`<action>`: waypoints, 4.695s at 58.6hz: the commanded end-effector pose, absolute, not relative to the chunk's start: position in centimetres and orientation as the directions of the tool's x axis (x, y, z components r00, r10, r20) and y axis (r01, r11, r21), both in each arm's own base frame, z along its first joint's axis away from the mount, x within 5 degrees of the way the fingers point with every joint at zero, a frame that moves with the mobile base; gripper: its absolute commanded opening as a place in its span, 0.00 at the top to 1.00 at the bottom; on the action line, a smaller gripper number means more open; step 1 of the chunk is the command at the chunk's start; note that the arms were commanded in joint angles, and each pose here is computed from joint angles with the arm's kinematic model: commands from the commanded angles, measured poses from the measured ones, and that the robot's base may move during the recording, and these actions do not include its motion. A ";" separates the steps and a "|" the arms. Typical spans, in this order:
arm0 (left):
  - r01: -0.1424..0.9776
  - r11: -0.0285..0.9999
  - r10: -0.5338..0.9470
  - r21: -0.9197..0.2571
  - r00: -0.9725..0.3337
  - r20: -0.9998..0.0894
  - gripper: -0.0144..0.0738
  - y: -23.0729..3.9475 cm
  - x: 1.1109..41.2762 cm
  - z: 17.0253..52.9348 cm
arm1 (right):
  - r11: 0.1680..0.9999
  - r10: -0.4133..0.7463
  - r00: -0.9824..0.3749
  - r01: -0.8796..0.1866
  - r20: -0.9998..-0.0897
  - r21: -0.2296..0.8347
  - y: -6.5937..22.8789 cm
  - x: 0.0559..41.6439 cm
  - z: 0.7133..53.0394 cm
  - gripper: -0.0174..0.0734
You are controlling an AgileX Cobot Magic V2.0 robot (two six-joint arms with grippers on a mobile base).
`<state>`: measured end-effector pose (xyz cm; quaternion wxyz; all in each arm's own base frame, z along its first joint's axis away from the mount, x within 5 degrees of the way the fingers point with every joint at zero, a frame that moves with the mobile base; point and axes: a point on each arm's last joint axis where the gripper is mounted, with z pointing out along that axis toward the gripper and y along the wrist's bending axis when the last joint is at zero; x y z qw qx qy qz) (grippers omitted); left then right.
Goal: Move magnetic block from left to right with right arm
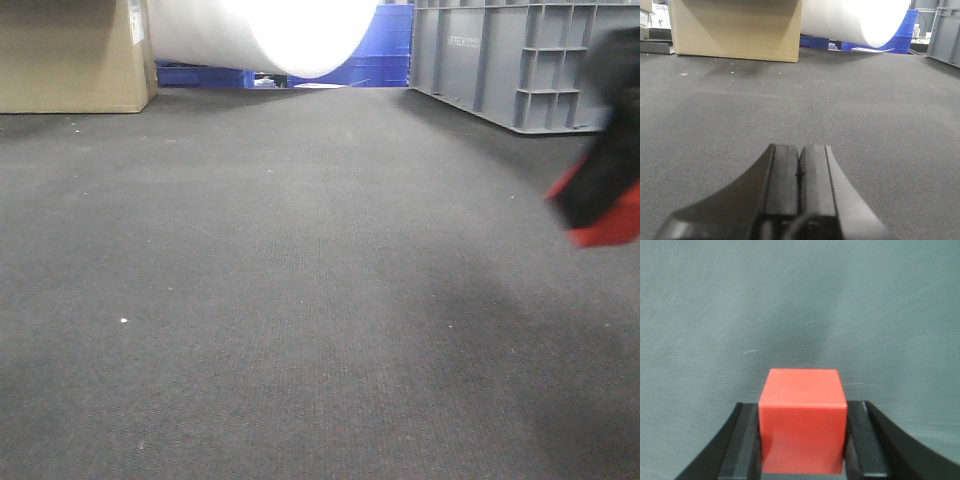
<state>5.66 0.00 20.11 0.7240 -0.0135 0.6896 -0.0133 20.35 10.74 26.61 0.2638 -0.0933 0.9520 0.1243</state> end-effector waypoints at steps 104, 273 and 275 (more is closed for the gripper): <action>0.005 0.999 -0.043 -0.043 0.127 -0.991 0.97 0.0 5.6 20.6 | 0.960 0.050 -0.928 -0.058 -0.370 0.275 16.2 22.2 31.7 0.65; 0.005 0.999 -0.043 -0.043 0.127 -0.991 0.97 0.0 5.6 20.6 | 0.999 -0.034 0.158 -0.005 -0.987 -0.036 0.1 5.4 21.1 0.75; 0.005 0.999 -0.043 -0.043 0.127 -0.991 0.97 0.0 5.6 20.6 | 0.999 -0.034 0.158 -0.005 -0.987 -0.036 0.1 5.4 21.1 0.75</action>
